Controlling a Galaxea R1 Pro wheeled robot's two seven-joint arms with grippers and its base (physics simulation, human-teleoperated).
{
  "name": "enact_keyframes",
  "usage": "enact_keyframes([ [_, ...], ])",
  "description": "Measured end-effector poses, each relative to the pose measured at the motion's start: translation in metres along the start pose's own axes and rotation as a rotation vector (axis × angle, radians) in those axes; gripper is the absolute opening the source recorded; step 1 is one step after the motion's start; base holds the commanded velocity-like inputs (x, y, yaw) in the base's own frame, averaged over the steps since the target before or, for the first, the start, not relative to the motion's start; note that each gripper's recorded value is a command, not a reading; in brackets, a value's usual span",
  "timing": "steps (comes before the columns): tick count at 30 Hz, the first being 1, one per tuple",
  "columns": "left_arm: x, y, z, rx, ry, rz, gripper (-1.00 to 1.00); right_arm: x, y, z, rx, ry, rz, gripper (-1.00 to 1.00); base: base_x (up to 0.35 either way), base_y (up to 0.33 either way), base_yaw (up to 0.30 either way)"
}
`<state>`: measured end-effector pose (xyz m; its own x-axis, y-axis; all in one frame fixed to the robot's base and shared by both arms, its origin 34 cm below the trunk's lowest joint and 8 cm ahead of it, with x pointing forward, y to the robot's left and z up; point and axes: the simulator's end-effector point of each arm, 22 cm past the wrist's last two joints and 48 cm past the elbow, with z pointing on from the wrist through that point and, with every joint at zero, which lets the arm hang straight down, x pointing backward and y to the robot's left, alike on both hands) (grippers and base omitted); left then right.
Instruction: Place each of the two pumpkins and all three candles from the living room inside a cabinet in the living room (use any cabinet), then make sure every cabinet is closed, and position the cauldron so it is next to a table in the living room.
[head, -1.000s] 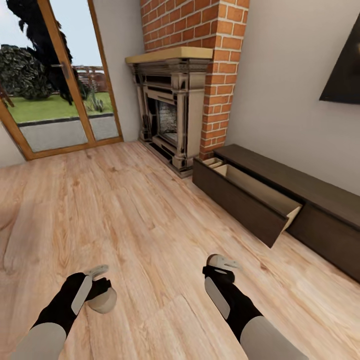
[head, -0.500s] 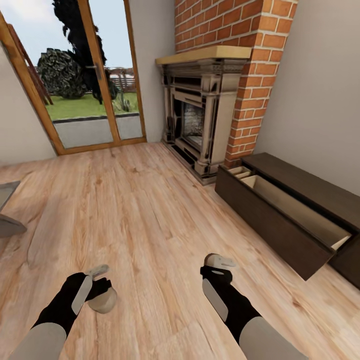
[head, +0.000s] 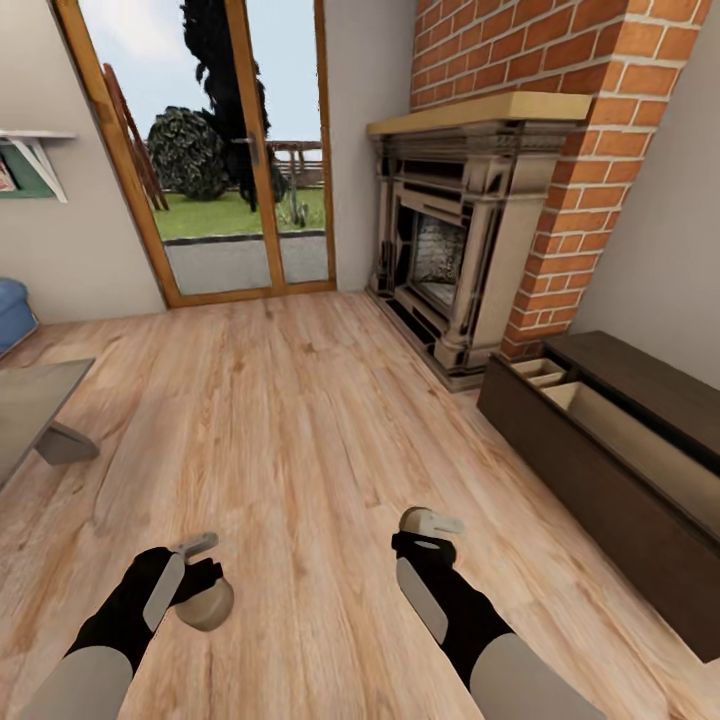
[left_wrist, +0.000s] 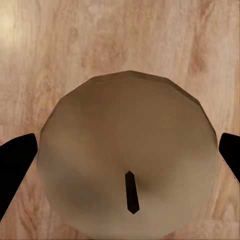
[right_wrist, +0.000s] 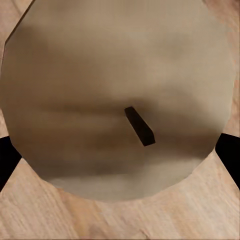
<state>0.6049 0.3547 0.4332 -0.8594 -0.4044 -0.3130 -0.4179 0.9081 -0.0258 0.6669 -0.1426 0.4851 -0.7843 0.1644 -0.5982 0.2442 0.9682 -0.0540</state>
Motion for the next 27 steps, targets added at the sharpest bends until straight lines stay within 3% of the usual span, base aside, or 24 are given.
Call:
enact_keyframes([
  [13, -0.006, 0.006, -0.005, 0.001, -0.009, -0.015, -1.00, 0.004, -0.003, -0.004, 0.009, 0.028, 0.017, -1.00, 0.317, 0.085, 0.224],
  [17, 0.013, 0.016, -0.001, -0.016, 0.010, -0.009, -1.00, 0.005, -0.002, -0.005, 0.006, 0.036, 0.012, -1.00, 0.320, 0.003, 0.220],
  [27, 0.019, 0.026, 0.002, -0.030, -0.021, -0.017, -1.00, 0.006, -0.002, -0.008, 0.006, 0.045, 0.006, -1.00, 0.330, 0.000, 0.201],
])
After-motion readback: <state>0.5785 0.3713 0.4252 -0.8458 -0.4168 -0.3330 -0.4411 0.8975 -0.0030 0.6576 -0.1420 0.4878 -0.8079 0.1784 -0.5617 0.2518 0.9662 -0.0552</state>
